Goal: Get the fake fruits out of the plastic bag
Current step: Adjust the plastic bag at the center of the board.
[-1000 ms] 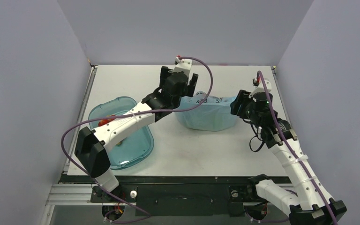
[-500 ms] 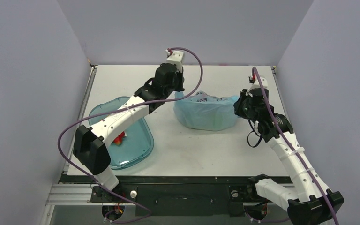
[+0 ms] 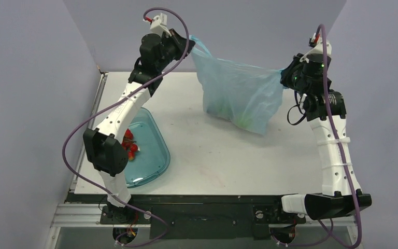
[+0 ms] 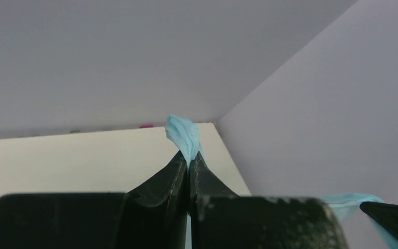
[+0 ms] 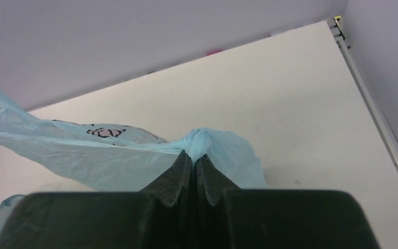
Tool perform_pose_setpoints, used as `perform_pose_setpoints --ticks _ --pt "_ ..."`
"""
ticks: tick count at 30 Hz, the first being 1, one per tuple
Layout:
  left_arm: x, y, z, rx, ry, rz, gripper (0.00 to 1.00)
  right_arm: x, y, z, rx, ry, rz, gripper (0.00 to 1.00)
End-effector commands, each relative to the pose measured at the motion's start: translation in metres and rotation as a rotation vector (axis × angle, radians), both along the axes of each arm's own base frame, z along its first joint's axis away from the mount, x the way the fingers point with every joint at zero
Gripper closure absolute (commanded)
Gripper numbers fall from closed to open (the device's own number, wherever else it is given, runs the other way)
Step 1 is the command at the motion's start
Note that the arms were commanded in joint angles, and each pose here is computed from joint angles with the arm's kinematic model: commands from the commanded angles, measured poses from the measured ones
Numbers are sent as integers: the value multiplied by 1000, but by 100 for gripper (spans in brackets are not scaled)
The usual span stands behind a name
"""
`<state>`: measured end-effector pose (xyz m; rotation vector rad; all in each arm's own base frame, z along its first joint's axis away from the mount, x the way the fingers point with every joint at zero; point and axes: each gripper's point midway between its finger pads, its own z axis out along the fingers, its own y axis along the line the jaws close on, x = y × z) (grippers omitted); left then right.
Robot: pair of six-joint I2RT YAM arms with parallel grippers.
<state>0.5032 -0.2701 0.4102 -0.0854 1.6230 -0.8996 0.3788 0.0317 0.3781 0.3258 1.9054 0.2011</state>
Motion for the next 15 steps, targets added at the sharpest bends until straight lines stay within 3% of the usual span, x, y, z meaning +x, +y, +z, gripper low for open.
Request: perform_pose_setpoints --ticks 1,4,10,11,12,15 --pt "17 -3 68 -181 -104 -78 100 6 -14 33 -38 -58 -45 100" --pt "17 -14 61 -173 -73 -154 100 5 -4 15 -33 -13 2 100" --pt "-7 -16 -21 -98 75 -230 100 -34 34 -46 -99 90 109 100" --pt "-17 -11 -17 -98 68 -234 100 -40 37 -65 -106 128 120 98" --pt "-23 -10 -51 -81 139 -243 100 -52 48 -64 -92 117 163 96" --pt "-50 1 -63 -62 166 -244 100 -78 72 -90 -38 155 282 84"
